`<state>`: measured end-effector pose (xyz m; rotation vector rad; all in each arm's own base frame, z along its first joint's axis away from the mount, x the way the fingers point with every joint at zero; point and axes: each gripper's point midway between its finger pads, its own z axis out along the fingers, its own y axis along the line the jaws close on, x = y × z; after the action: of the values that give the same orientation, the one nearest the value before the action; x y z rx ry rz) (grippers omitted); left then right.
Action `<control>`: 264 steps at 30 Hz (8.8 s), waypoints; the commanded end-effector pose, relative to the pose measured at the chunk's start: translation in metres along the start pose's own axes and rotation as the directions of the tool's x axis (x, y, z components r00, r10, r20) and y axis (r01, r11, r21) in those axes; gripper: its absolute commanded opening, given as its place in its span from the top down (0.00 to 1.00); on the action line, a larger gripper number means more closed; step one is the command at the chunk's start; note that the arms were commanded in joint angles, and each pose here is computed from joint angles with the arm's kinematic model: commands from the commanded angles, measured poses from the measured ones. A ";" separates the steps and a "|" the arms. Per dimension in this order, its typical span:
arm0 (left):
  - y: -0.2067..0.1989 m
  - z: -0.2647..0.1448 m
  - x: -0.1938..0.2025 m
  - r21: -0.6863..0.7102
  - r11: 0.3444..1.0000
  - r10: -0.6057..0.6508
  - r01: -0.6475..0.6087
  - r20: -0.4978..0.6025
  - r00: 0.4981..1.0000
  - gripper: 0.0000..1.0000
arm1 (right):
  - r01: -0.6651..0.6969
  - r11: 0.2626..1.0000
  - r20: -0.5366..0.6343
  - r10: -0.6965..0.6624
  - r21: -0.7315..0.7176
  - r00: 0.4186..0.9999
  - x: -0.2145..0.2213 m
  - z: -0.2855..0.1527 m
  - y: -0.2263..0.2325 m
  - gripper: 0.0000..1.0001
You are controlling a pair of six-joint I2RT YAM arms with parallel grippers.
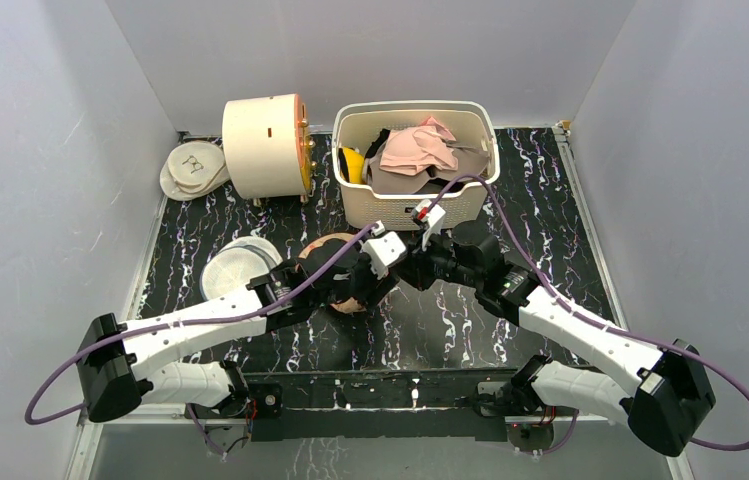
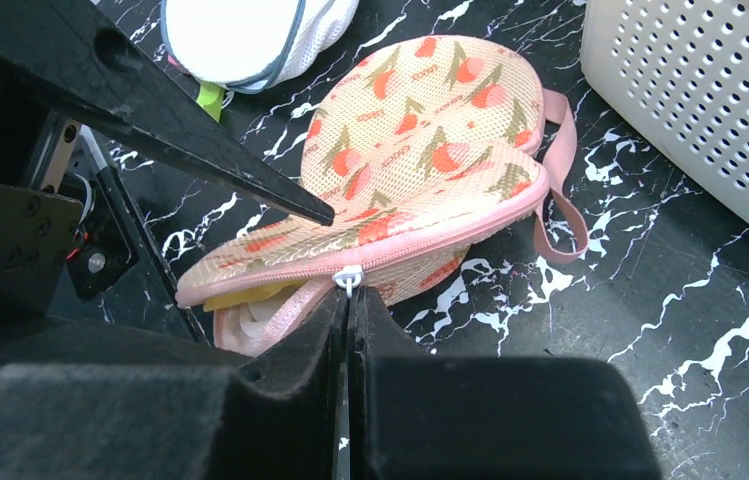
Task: Unzip the laundry bag and remove the bra
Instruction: Unzip the laundry bag at the center of the board.
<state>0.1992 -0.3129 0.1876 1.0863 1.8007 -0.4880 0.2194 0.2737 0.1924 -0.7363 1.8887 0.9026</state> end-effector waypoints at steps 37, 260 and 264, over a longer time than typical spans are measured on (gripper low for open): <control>-0.014 -0.030 -0.034 0.103 0.994 0.007 -0.024 0.167 0.986 1.00 | -0.185 0.970 0.113 0.168 0.160 0.979 -0.019 -0.028 -0.063 1.00; 0.054 -0.091 -0.048 -0.284 0.947 0.249 -0.153 0.344 0.905 1.00 | -0.280 0.948 0.039 0.289 -0.148 0.957 0.014 -0.026 -0.055 1.00; 0.055 -0.099 -0.053 -0.289 0.948 0.240 -0.130 0.385 0.891 1.00 | -0.270 0.946 0.039 0.282 -0.179 0.959 0.016 -0.026 -0.051 1.00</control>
<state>0.1976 -0.2443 0.2380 1.0381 1.4454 -0.3012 0.2356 0.2225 0.1709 -0.5302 1.9514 1.2722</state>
